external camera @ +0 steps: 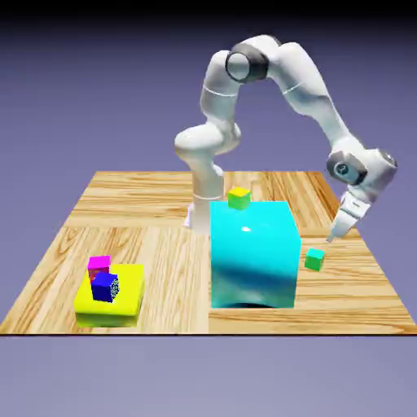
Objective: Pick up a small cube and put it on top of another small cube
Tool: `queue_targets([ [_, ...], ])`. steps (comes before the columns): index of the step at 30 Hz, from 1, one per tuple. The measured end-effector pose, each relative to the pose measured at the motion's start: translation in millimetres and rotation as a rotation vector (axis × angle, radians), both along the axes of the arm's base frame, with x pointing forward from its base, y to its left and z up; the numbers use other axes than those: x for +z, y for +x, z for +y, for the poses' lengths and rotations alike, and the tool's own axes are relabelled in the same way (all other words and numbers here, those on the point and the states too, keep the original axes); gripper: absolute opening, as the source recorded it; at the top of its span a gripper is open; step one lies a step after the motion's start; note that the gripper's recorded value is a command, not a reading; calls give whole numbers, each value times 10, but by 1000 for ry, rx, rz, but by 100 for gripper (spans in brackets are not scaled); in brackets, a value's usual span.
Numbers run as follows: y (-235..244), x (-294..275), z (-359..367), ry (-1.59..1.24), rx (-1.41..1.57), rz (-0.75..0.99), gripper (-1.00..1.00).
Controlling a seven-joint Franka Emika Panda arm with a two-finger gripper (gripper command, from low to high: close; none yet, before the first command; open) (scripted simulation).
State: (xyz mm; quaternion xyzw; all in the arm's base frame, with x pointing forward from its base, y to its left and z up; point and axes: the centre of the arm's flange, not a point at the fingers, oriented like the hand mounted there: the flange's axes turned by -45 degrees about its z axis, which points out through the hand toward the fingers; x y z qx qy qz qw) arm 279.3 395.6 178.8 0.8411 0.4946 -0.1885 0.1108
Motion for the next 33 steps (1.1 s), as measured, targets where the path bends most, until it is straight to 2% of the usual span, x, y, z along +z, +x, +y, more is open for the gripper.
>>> queue_targets([
  [3, -75, -524, -144, 0, 0, -1, 0],
  [4, -104, -652, -186, 0, 0, 0, -100],
  [6, -104, -652, -186, 0, 0, 1, -100],
  [11, -18, 129, 75, -1, 67, 12, -100],
  [23, 1677, 1625, -809, -48, -15, 136, -100],
  [28, 2603, 1771, -2238, 3, -460, 170, -100],
  [33, 3029, 1661, -3602, 36, -891, 159, -100],
])
